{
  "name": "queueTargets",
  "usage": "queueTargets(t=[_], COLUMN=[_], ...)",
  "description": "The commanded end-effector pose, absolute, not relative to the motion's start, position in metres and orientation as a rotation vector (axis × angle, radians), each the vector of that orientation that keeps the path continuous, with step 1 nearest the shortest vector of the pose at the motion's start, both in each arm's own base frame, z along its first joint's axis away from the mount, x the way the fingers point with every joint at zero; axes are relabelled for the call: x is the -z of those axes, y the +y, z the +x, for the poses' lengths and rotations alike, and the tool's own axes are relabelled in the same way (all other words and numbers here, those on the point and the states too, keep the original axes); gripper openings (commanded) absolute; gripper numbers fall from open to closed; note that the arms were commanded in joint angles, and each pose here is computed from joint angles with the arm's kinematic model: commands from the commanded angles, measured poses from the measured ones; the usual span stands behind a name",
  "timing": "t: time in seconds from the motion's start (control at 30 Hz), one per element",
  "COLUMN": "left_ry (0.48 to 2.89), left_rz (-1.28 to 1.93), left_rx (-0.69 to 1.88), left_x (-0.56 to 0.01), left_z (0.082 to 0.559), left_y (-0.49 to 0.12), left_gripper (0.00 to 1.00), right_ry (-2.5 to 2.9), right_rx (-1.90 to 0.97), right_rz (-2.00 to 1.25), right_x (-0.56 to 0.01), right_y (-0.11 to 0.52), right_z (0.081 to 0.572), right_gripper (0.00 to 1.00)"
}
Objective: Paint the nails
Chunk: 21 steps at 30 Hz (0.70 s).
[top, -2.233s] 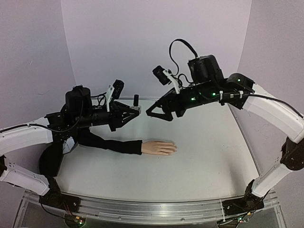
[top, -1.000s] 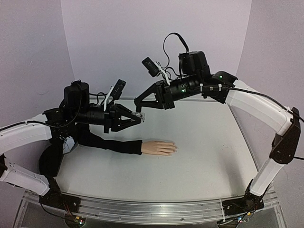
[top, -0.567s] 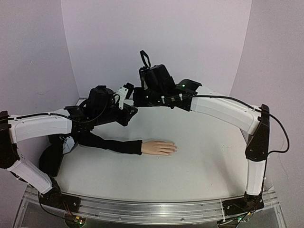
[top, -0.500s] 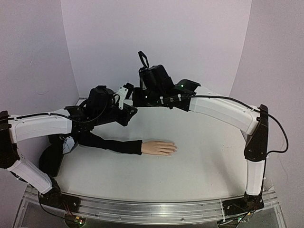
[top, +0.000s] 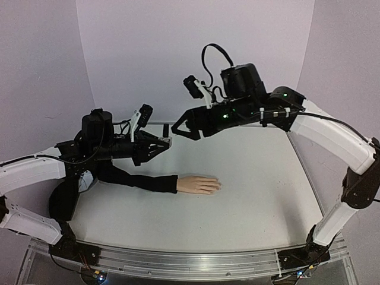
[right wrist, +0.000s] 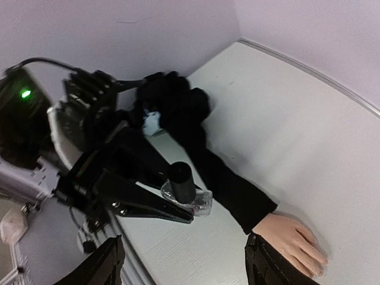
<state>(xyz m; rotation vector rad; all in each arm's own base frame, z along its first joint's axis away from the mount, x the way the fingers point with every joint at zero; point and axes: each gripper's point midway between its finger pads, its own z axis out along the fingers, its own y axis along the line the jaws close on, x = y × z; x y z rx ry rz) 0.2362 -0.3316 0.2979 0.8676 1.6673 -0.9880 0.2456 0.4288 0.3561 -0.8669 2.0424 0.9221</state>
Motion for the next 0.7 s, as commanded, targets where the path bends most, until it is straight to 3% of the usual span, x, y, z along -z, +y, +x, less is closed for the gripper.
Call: queueTargets(t=[0.0, 0.1, 0.37, 0.47, 0.6, 0.67], left_ry=[1.461, 1.407, 1.356, 1.356, 1.354, 1.355], left_rz=[1.135, 1.203, 1.275, 1.277, 1.286, 1.282], left_rx=[1.352, 1.456, 1.544, 1.550, 1.561, 1.555], left_x=[-0.341, -0.353, -0.362, -0.362, -0.362, -0.362], left_z=[0.165, 0.147, 0.136, 0.137, 0.136, 0.137], left_y=[-0.342, -0.343, -0.346, -0.348, -0.349, -0.350], left_gripper=[0.00, 0.00, 0.00, 0.00, 0.00, 0.00], right_ry=[1.752, 1.646, 1.607, 1.599, 1.600, 1.600], right_rx=[-1.258, -1.432, -1.599, -1.633, -1.641, -1.650], right_rz=[-1.256, -1.364, -1.443, -1.444, -1.443, -1.447], right_x=[-0.388, -0.400, -0.401, -0.403, -0.401, -0.400], right_y=[0.430, 0.431, 0.447, 0.451, 0.453, 0.454], right_z=[0.188, 0.164, 0.155, 0.155, 0.157, 0.156], right_gripper=[0.66, 0.63, 0.48, 0.38, 0.32, 0.23])
